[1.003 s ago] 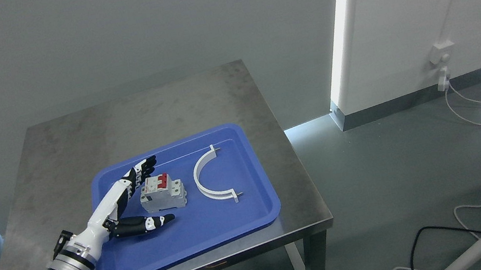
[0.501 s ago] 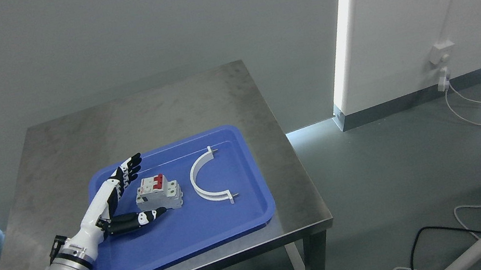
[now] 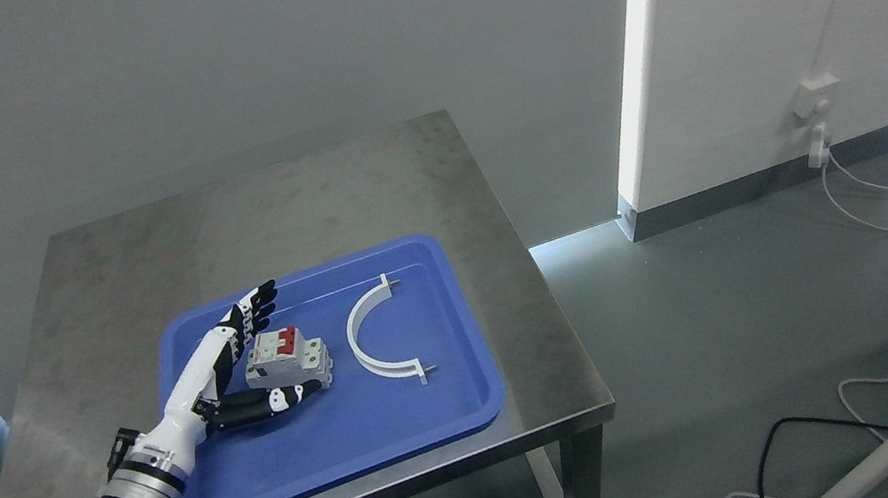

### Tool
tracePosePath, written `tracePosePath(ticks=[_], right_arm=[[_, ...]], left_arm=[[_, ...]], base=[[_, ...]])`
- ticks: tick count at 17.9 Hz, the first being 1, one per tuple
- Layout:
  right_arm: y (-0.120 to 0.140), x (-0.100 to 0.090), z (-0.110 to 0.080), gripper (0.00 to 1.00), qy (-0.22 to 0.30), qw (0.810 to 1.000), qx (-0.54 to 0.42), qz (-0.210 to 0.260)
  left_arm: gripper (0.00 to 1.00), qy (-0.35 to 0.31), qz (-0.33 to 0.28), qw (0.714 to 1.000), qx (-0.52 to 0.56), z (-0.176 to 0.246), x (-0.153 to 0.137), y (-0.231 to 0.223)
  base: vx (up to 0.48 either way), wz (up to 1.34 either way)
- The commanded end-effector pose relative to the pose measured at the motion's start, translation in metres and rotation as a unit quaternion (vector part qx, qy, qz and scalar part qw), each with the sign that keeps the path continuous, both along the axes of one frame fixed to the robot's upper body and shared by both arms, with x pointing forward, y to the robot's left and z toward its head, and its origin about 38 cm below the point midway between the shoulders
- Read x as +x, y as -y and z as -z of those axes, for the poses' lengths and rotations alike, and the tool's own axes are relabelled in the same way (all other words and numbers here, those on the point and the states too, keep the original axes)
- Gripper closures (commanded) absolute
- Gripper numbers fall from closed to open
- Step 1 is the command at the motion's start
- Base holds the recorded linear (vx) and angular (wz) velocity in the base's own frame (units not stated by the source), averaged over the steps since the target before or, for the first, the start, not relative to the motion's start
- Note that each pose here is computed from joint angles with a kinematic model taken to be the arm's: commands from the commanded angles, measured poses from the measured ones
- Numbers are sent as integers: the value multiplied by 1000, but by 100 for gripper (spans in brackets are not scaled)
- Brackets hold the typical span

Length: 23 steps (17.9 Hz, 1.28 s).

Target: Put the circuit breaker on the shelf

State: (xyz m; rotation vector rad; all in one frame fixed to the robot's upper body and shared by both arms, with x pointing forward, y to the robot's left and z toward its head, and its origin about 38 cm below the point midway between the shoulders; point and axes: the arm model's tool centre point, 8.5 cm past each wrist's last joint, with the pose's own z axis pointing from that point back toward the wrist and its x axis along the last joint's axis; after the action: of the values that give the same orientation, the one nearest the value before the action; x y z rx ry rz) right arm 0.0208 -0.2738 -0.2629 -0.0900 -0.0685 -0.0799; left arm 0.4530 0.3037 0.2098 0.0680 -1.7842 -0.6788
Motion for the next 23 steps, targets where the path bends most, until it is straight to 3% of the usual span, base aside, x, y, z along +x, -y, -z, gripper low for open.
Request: tracePosePath(ticks=[1,10,15,16,17,18,19,23], right_arm=[[11,-1,-1,0,0,1000,-9,0],[11,0,-1,0,0,1000,-9,0],[11,0,-1,0,0,1000,-9,0],[11,0,-1,0,0,1000,-9,0],[11,0,-1,0,0,1000,-9,0],[11,-1,-1,0,0,1000,-9,0],[11,0,-1,0,0,1000,-9,0],[11,0,-1,0,0,1000,-9,0]], left_arm=[[99,22,1,1000,4,-7,-1,-4],[97,149,-97,976,-125,-44,-12,-56],[96,213,-191,945,-161,-53,-22,-83],[90,217,-203,940,-168,-53,-23,-84],[68,210,-206,941,-170,-51,-20,-82],[21,194,-204,944,-170,-49,-14,-74],[4,179,-198,949,-166,-45,-11,-66],[1,181,-197,949,-164,-44,-12,-64]], base=[[0,0],[0,0],[0,0],[0,0],[0,0],[0,0],[-13,53],[-84,79]])
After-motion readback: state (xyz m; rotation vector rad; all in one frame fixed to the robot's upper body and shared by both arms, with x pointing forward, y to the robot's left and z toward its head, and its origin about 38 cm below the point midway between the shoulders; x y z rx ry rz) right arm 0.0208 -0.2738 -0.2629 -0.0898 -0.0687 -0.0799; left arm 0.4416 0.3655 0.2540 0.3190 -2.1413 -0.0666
